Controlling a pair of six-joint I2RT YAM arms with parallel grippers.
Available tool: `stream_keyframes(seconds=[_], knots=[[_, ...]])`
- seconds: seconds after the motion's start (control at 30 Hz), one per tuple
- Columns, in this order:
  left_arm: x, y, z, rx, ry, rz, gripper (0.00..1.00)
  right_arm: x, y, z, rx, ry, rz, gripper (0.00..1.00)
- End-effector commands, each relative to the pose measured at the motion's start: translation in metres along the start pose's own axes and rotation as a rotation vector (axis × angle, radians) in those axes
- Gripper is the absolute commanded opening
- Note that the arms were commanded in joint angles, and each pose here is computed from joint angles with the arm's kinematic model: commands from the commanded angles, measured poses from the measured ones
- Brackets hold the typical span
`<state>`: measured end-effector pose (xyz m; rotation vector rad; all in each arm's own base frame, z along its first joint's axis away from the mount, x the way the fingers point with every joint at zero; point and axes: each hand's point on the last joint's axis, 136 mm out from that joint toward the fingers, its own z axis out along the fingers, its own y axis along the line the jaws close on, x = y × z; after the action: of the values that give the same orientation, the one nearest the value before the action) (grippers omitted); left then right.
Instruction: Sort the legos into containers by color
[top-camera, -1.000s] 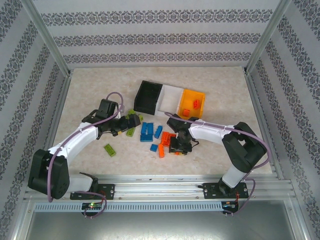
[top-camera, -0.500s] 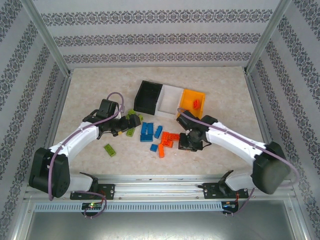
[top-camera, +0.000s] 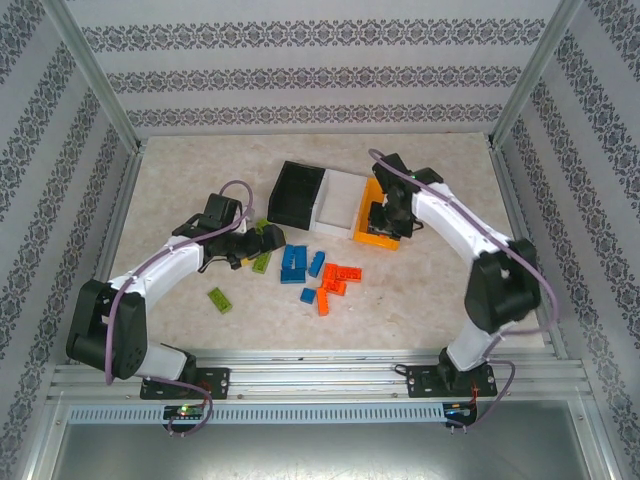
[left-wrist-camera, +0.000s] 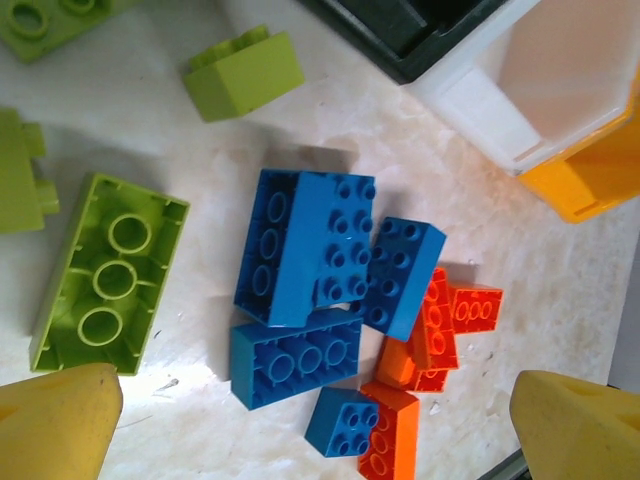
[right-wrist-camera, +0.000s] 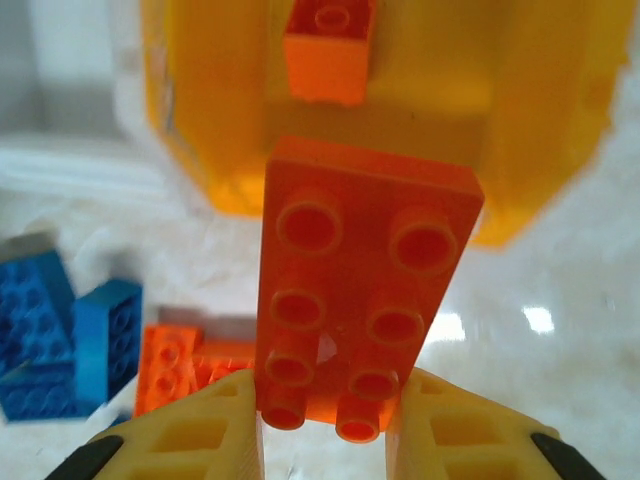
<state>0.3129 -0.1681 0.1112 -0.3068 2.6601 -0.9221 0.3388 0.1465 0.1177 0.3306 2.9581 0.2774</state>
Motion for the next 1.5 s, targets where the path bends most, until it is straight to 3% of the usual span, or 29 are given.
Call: stream_keyframes(seconds=[0.0,0.1,0.37,0.47,0.6,0.73,0.9,1.0,1.2,1.47], knots=[[-0.002,-0.011,-0.007,0.015,0.004,0.044,1.00,-0.022,-0.005,0.019,0.035,0.017,-0.062,0.29],[0.005,-0.008,-0.013,0.002,0.006,0.044,1.00,-0.035,-0.006,0.036,0.051,0.043,-0.066,0.32],[0.012,0.000,-0.013,-0.012,0.012,0.035,1.00,-0.048,-0.008,0.035,0.071,0.029,-0.071,0.51],[0.010,-0.002,-0.008,-0.002,0.021,0.029,1.00,-0.049,-0.010,0.023,0.074,0.010,-0.065,0.54],[0.004,-0.005,-0.008,0.004,0.008,0.032,1.00,-0.044,0.007,-0.023,0.054,-0.065,-0.128,0.54],[0.002,-0.006,-0.006,0.008,0.002,0.034,1.00,0.017,0.044,-0.040,-0.034,0.014,-0.210,0.54],[-0.002,-0.004,-0.004,-0.003,-0.012,0.026,1.00,0.127,0.072,-0.014,-0.040,0.172,-0.348,0.54],[-0.003,0.004,-0.003,-0.039,-0.018,0.023,1.00,0.167,0.077,0.010,-0.011,0.218,-0.384,0.54],[0.002,0.014,-0.006,-0.072,-0.015,0.008,1.00,0.198,0.090,0.036,0.060,0.239,-0.481,0.55],[0.007,0.021,-0.018,-0.084,-0.018,0.005,1.00,0.201,0.089,0.064,0.103,0.263,-0.502,0.55]])
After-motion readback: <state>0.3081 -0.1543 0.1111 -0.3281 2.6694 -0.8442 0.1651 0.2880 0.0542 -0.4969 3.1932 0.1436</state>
